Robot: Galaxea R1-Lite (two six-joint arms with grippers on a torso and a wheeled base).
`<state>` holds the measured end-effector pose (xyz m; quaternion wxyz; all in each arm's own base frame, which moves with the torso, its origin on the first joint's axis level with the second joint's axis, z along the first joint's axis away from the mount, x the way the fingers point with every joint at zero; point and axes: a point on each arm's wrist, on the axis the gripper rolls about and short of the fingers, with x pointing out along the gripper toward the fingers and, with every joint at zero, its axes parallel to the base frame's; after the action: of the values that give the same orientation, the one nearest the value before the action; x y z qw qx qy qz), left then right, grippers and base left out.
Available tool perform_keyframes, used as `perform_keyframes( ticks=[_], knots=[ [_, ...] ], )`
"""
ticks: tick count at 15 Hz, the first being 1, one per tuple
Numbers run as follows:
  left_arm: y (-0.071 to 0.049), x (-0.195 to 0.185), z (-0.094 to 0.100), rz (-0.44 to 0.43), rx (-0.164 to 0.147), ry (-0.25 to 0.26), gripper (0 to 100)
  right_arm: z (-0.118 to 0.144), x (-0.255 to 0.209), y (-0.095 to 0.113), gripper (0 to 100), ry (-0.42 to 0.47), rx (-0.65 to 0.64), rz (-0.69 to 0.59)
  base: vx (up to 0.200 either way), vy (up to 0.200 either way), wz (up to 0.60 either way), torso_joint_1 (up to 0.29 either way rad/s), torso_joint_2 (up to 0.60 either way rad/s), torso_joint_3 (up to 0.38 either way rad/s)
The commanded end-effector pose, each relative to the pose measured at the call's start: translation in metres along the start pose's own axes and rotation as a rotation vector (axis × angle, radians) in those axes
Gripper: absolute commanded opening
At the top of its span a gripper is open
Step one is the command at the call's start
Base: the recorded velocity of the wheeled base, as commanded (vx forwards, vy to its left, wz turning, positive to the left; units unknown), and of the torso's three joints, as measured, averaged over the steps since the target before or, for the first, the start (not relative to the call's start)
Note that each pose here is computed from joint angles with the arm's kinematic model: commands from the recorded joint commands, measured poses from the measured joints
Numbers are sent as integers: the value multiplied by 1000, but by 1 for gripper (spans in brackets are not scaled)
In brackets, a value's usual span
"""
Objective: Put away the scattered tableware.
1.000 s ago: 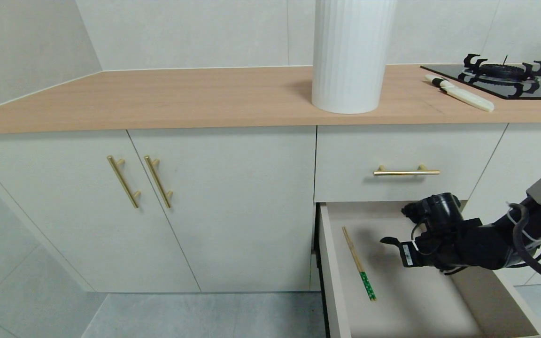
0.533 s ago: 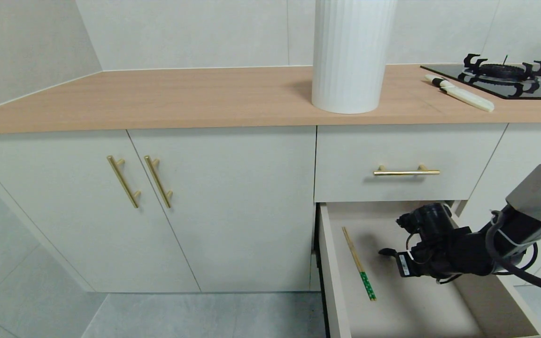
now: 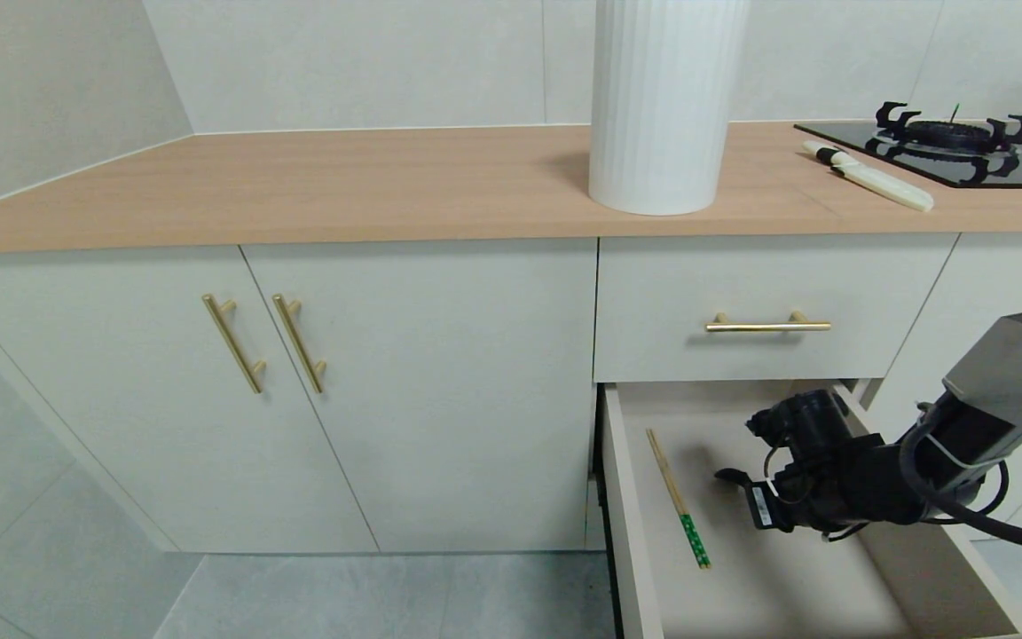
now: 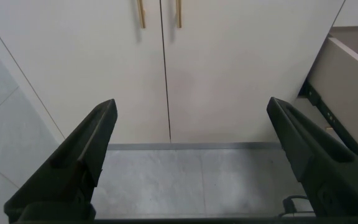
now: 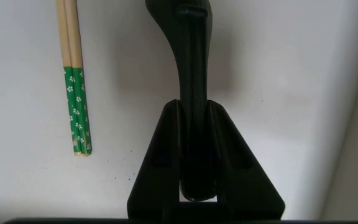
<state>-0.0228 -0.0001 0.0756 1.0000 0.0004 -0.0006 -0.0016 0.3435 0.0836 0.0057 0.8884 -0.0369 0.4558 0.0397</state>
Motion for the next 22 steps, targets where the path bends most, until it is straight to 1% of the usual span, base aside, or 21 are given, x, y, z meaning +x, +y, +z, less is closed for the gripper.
perform_keyframes(
  ticks=[1,2,3,10,13,16,20,22],
  knots=[
    [0,0,0,0,1,0,100,0,0,1,0,2,-1,-1,0,0,0,0,0,0],
    [0,0,0,-1,-1,0,100,0,0,0,0,0,0,-2,0,0,0,0,0,0],
    [0,0,0,0,1,0,100,0,0,1,100,2,-1,-1,0,0,0,0,0,0],
    [0,0,0,0,-1,0,100,2,-2,0,100,-10,6,-1,0,0,0,0,0,0],
    [0,0,0,0,1,0,100,9,-13,0,100,-50,13,5,0,0,0,0,0,0],
    [0,0,0,0,1,0,100,15,-34,-2,100,-100,22,10,0,0,0,0,0,0],
    [0,0,0,2,-1,1,100,9,-54,-4,100,-123,20,12,0,0,0,0,0,0],
    [0,0,0,2,1,0,100,12,-63,-4,100,-211,27,22,0,0,0,0,0,0]
  ],
)
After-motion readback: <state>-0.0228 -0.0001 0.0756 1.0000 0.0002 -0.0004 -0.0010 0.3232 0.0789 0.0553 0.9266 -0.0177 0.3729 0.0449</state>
